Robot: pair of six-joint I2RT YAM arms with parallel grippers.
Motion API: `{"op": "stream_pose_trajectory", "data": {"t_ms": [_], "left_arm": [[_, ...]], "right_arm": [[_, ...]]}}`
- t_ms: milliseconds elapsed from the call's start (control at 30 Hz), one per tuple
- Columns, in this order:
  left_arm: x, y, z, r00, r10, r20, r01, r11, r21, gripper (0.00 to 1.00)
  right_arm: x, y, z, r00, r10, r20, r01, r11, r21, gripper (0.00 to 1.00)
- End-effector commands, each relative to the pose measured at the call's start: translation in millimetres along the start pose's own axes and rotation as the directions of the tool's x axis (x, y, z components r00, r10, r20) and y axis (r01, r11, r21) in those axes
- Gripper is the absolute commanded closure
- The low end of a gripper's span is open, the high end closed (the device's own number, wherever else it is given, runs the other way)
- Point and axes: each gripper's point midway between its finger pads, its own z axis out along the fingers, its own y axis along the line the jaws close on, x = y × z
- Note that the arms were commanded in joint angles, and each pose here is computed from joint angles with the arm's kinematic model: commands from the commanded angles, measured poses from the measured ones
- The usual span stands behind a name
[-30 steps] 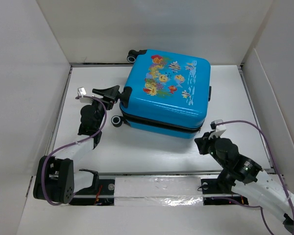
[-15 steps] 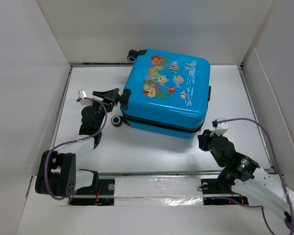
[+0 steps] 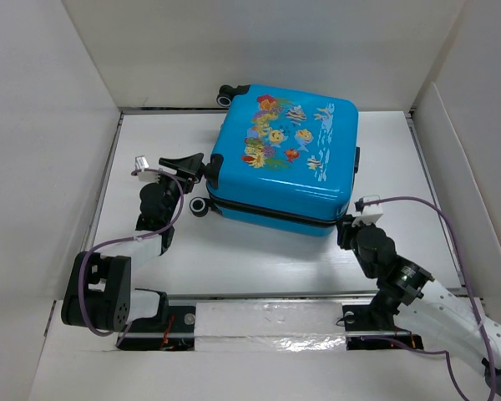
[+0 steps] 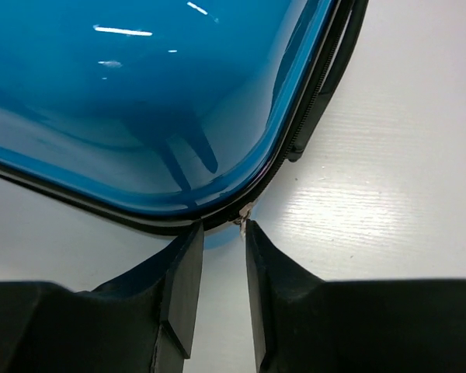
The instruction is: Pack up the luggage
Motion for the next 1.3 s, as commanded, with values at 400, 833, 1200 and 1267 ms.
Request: {"op": "stream_pose_trajectory", "data": {"t_ms": [400,833,1200,1267], "left_arm": [[-13.0,-56.2,5.4,0.997,0.072,0.036,-0.077,0.982,0.174,1.00],[-7.5,-55.8,6.7,0.998,0.061,0.010,-0.062,0.979,0.194,1.00],[-2.4,-46.8,6.2,0.998,0.062,-0.008,-0.060,0.982,0.181,1.00],[-1.9,-45.1,6.4,0.998,0.062,-0.009,-0.059,0.982,0.177,1.00]], "right_arm": [[7.9,2.7,-2.5,0.989,0.146,0.021,-0.146,0.989,-0.039,0.57],[11.0,-4.5,7.6,0.991,0.133,0.006,-0.133,0.991,0.031,0.67],[-2.0,-3.0,26.3,0.999,0.030,0.038,-0.031,0.999,0.030,0.64],[-7.9,-4.3,29.9,0.998,0.025,0.056,-0.027,0.999,0.042,0.65]]}}
